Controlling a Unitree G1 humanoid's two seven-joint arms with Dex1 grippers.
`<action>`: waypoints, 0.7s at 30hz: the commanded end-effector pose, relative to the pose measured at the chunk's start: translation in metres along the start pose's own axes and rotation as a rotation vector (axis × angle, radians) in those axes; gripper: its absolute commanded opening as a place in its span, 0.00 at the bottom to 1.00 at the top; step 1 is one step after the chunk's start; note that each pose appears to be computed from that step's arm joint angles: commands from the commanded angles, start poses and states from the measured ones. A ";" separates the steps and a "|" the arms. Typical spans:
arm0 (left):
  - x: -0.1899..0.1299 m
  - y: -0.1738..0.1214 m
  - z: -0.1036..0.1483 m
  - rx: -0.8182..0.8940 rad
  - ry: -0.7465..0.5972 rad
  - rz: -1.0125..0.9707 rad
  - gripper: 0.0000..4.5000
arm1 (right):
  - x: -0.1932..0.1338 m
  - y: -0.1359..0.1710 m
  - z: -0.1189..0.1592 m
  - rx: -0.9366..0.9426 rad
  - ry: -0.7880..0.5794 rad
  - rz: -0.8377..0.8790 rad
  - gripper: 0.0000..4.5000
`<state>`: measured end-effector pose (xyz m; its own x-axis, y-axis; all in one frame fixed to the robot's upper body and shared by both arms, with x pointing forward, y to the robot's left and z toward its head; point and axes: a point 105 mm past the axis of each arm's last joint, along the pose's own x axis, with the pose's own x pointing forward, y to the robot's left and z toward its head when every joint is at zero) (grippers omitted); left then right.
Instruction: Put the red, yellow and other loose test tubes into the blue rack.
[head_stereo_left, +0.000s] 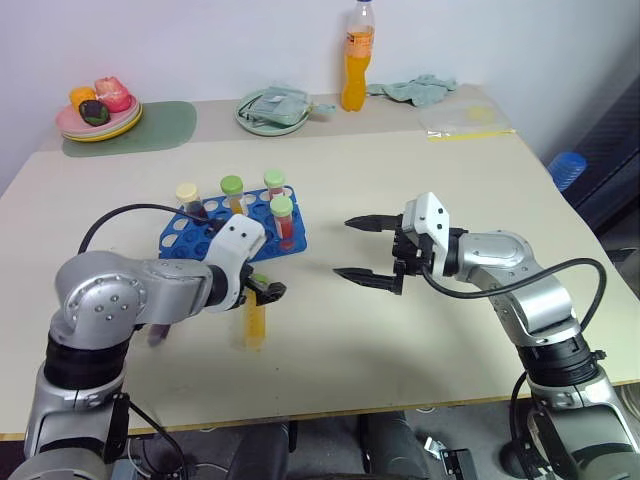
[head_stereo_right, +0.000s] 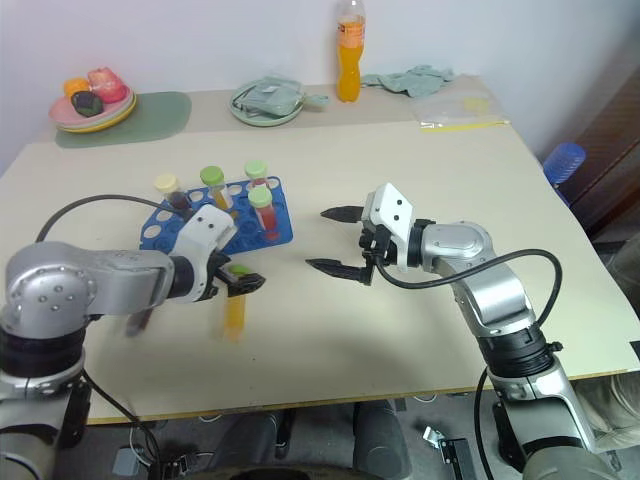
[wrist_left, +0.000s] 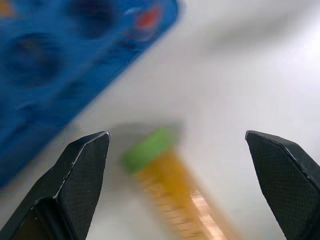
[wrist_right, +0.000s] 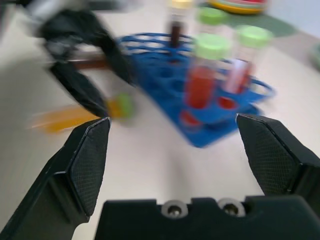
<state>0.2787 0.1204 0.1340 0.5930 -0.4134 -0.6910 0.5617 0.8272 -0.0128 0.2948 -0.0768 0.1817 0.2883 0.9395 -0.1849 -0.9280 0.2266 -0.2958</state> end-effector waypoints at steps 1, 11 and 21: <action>-0.007 -0.012 -0.006 -0.098 0.054 -0.003 1.00 | -0.002 0.007 0.008 -0.032 -0.019 0.028 0.99; -0.009 0.010 -0.024 -0.146 0.118 0.242 1.00 | 0.007 0.012 0.007 -0.014 -0.038 0.037 0.99; -0.013 0.017 -0.015 -0.176 0.074 0.291 1.00 | 0.010 0.017 0.003 0.009 -0.040 0.033 0.99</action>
<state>0.2726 0.1452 0.1251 0.6489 -0.1164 -0.7519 0.2592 0.9629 0.0746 0.2885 -0.0684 0.1678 0.2713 0.9433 -0.1911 -0.9419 0.2193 -0.2546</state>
